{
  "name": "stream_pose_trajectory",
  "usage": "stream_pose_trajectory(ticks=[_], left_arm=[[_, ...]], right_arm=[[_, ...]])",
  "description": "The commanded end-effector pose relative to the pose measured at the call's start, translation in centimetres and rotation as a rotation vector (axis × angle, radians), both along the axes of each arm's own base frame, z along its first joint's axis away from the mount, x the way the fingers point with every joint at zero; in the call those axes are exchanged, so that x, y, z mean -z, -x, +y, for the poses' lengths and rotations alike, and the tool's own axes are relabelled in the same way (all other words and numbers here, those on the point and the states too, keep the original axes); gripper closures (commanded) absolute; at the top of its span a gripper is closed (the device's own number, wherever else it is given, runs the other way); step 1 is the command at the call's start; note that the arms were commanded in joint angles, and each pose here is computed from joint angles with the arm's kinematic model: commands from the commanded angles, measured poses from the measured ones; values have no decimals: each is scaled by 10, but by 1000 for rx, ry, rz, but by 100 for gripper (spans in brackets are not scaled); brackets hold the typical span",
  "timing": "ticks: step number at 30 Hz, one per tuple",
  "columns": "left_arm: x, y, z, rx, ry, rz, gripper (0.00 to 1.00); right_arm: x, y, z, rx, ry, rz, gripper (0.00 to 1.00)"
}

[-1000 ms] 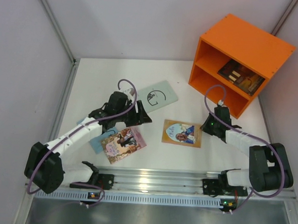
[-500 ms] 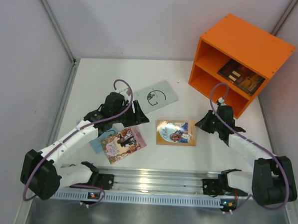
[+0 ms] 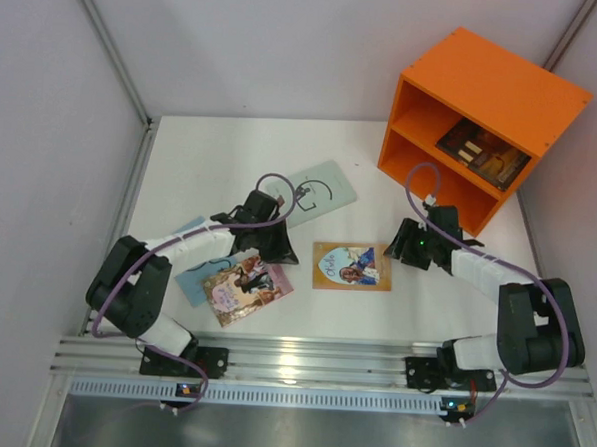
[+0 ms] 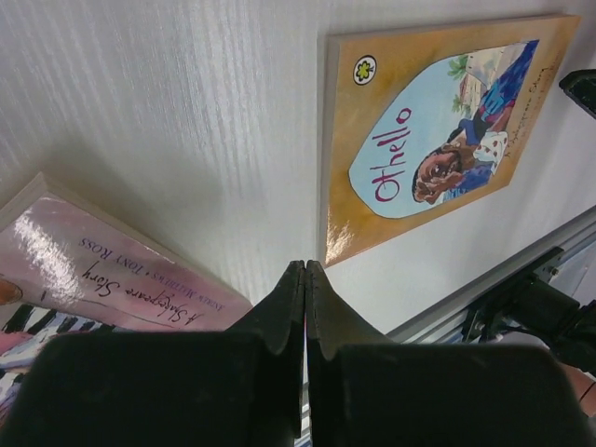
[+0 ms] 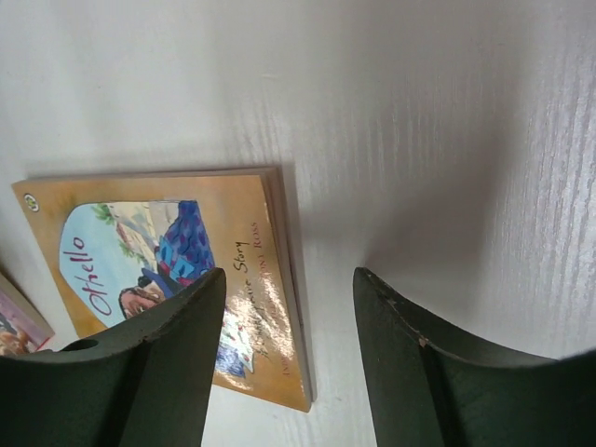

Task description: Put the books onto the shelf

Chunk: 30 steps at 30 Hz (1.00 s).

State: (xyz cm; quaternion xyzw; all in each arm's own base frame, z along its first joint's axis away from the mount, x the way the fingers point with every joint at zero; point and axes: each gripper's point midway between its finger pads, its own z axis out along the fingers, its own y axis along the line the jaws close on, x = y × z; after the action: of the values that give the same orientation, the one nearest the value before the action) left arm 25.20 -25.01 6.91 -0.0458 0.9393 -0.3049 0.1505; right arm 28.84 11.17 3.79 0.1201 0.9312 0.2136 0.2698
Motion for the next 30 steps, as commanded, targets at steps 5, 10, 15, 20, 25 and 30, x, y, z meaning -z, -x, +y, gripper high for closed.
stream_pose_trajectory(ticks=[5,10,15,20,25,30], left_arm=[[3,-25,-20,-7,37,-55,100],[19,-26,-24,-6,33,-26,100],[24,-28,-28,2,35,-17,100],[30,-28,-33,12,38,0,100],[37,-28,-34,18,26,13,100],[40,-27,-37,23,32,13,100]], right_arm=[[13,4,5,-95,45,-17,43],[15,9,29,-190,5,-39,43],[11,4,31,-214,14,-56,44],[6,5,41,-255,-19,-64,45],[-1,7,44,-266,-30,-78,51],[-3,7,43,-275,-17,-98,54]])
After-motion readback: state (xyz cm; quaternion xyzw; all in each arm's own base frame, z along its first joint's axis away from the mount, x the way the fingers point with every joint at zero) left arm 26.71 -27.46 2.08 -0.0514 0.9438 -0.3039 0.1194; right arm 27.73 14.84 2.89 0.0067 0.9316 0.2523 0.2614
